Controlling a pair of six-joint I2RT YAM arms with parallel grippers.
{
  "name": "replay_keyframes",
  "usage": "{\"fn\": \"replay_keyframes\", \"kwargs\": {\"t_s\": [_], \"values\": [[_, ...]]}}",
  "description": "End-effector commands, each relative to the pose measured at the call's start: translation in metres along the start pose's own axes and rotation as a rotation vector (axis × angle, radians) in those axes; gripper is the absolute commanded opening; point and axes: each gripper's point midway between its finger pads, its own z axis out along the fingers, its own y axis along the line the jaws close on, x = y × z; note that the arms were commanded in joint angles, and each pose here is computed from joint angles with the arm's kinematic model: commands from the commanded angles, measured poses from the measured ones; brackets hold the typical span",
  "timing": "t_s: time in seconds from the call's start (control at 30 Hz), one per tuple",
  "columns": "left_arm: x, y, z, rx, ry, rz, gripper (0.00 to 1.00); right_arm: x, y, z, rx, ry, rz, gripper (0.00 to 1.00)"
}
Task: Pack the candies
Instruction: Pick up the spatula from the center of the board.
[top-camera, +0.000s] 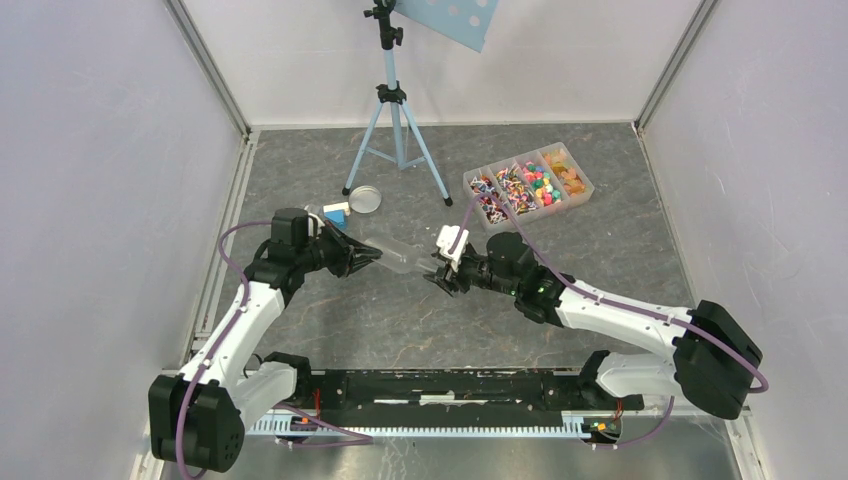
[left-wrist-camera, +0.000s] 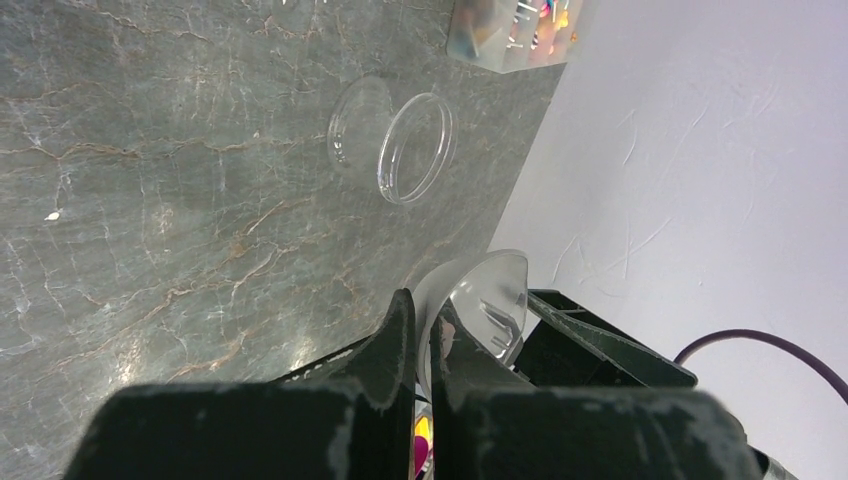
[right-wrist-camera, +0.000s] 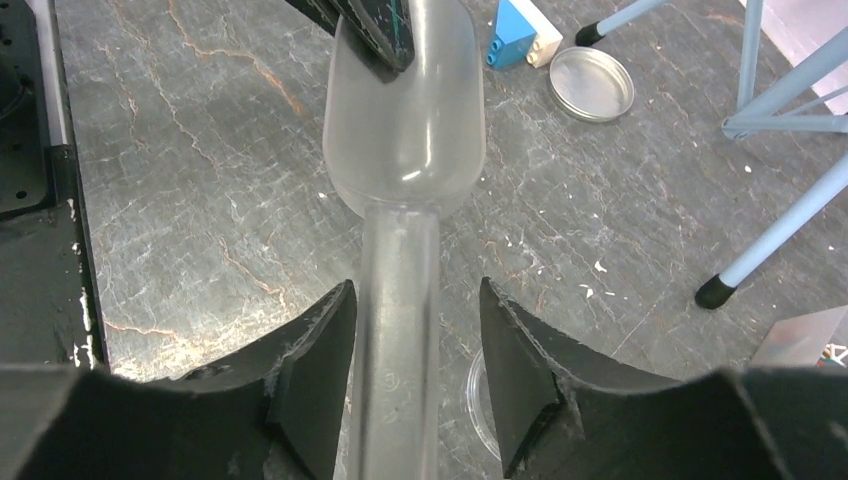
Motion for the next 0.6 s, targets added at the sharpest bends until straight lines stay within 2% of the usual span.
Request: {"fn": "replay_keyframes", "kwargs": {"t_s": [0.0, 0.07, 0.13, 0.17, 0.3, 0.37, 0.47, 0.57], "values": [[0.011, -0.031, -0.012, 0.127, 0.067, -0.011, 0.02, 0.009, 0.004, 0.001, -0.044, 0.054, 0.017, 0.56], [0.011, -0.031, -0.012, 0.127, 0.066, -0.013, 0.02, 0.015, 0.005, 0.002, -0.053, 0.088, 0.016, 0.64], [0.01, -0.032, -0.012, 0.128, 0.063, -0.011, 0.02, 0.018, 0.005, 0.002, -0.054, 0.098, 0.015, 0.64], [0.01, -0.031, -0.012, 0.126, 0.063, -0.012, 0.02, 0.018, 0.006, 0.002, -0.059, 0.099, 0.014, 0.6], [0.009, -0.029, -0.011, 0.122, 0.062, -0.022, 0.02, 0.015, 0.009, 0.002, -0.075, 0.082, 0.019, 0.25], [0.009, -0.028, -0.011, 0.124, 0.058, -0.025, 0.02, 0.011, 0.008, 0.001, -0.069, 0.065, 0.02, 0.13], [0.009, -0.026, -0.011, 0.121, 0.048, -0.028, 0.02, 0.003, 0.002, -0.001, -0.046, 0.048, 0.038, 0.01], [0.007, -0.024, -0.012, 0.117, 0.027, -0.028, 0.05, -0.012, 0.002, -0.005, -0.051, 0.021, 0.053, 0.0]]}}
